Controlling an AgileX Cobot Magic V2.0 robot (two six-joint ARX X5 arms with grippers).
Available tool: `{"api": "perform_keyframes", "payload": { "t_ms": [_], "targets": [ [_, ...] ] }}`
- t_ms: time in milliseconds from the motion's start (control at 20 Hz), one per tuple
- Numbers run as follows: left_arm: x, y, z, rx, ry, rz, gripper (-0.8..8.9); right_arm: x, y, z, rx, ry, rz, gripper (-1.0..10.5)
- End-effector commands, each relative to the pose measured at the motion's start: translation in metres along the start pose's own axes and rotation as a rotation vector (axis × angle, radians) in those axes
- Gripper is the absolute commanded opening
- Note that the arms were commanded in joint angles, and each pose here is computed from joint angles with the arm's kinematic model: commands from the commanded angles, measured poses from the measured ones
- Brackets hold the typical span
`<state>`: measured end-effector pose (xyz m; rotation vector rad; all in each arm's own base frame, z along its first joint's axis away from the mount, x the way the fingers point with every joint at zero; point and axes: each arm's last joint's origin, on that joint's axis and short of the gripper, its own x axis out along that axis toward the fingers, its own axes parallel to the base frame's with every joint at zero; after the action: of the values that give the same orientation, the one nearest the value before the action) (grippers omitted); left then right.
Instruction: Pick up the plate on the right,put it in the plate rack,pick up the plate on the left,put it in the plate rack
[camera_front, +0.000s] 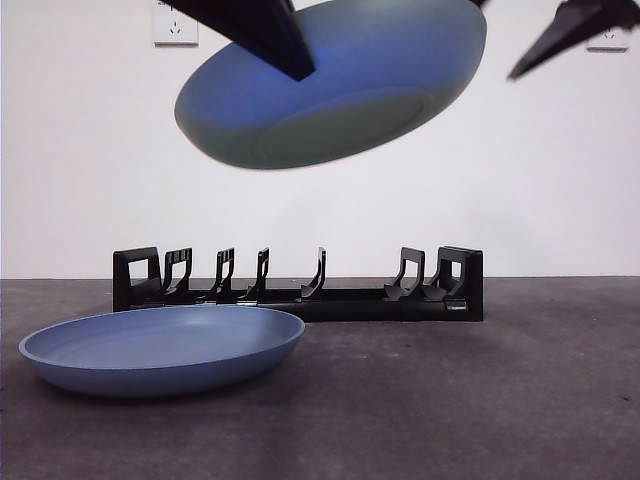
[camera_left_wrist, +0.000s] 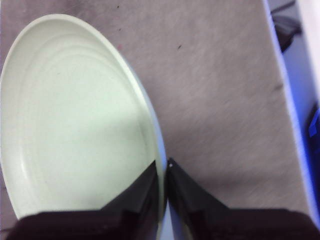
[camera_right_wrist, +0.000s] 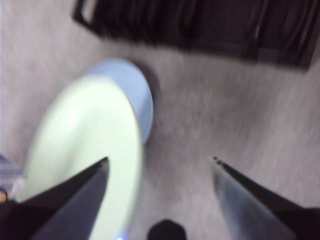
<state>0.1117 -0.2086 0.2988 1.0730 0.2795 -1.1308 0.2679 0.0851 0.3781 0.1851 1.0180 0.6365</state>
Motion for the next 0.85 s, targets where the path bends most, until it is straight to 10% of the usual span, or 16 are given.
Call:
{"api": "perform_keyframes", "payload": {
  "t_ms": [50, 500, 850],
  "targets": [
    [-0.001, 0.005, 0.002, -0.149, -0.054, 0.003, -0.07, -0.030, 0.018, 0.015, -0.036, -0.124, 0.016, 3.8],
    [-0.018, 0.095, -0.027, -0.887, -0.526, 0.267, -0.07, -0.125, 0.063, -0.007, -0.161, -0.280, -0.045, 3.8],
    [-0.032, 0.146, -0.096, -1.105, -0.635, 0.393, -0.07, -0.139, 0.068, -0.024, -0.166, -0.272, -0.063, 3.8]
  ]
}}
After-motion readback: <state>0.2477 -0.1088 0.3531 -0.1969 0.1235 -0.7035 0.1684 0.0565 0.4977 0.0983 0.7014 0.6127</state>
